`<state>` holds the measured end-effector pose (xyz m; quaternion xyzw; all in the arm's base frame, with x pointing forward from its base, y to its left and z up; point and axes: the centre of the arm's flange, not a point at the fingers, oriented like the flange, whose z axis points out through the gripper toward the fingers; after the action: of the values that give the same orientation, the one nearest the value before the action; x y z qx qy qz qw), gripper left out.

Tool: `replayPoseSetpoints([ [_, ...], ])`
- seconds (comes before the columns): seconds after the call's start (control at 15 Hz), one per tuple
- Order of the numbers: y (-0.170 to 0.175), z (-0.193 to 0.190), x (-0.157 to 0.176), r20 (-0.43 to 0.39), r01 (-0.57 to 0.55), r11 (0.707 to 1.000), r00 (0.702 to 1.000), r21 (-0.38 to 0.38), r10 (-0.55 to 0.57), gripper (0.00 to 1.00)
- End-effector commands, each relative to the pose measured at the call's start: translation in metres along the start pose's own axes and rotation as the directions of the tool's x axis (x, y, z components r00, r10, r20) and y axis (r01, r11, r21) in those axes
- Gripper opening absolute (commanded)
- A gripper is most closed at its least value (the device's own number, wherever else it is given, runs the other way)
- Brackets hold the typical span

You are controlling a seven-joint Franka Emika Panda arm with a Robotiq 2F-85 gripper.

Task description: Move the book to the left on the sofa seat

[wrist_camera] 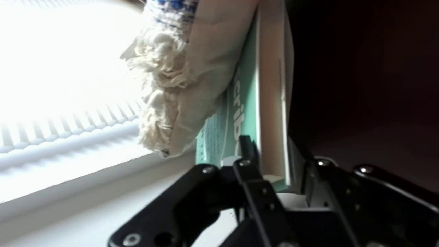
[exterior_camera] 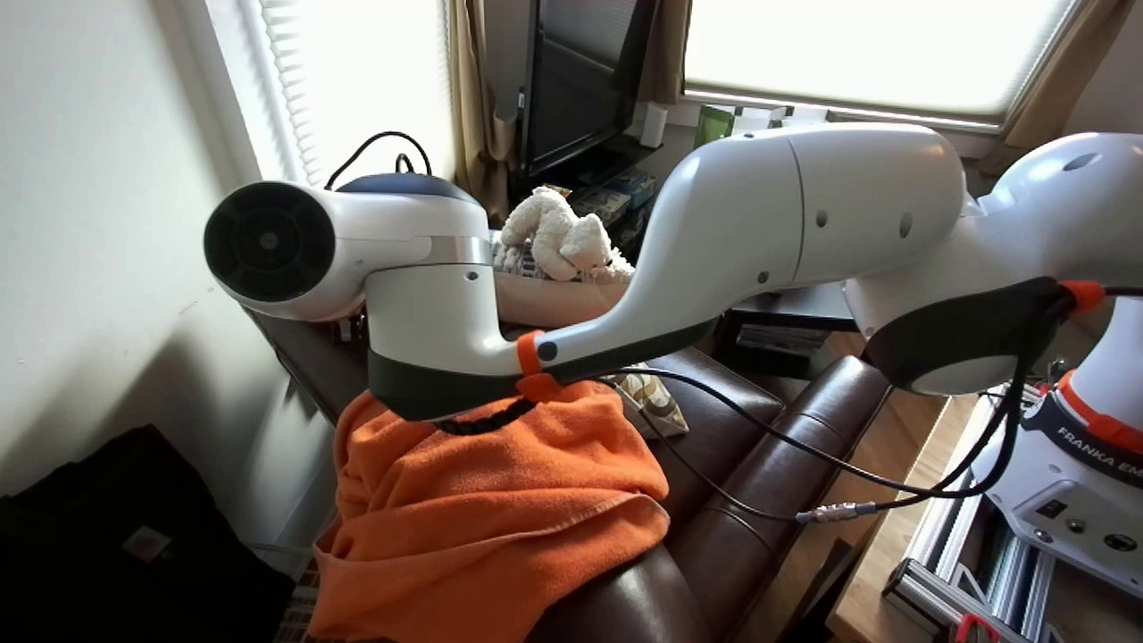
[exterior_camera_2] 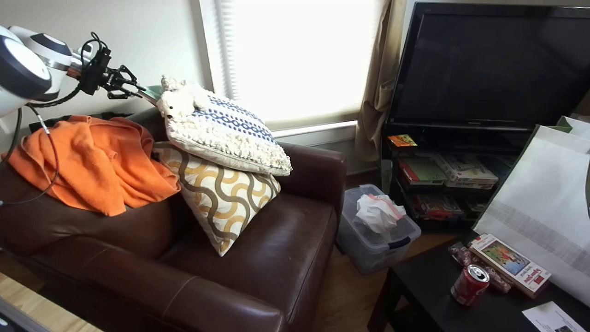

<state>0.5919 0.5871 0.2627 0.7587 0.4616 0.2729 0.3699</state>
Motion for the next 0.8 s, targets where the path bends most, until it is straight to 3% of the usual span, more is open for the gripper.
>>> replayPoseSetpoints([
  [0.0, 0.030, -0.040, 0.043, 0.056, 0.029, 0.994, 0.998, -0.103, -0.024, 0.05],
  [0.73, 0.053, -0.116, 0.034, 0.239, 0.108, 0.965, 0.970, -0.239, -0.049, 0.06],
])
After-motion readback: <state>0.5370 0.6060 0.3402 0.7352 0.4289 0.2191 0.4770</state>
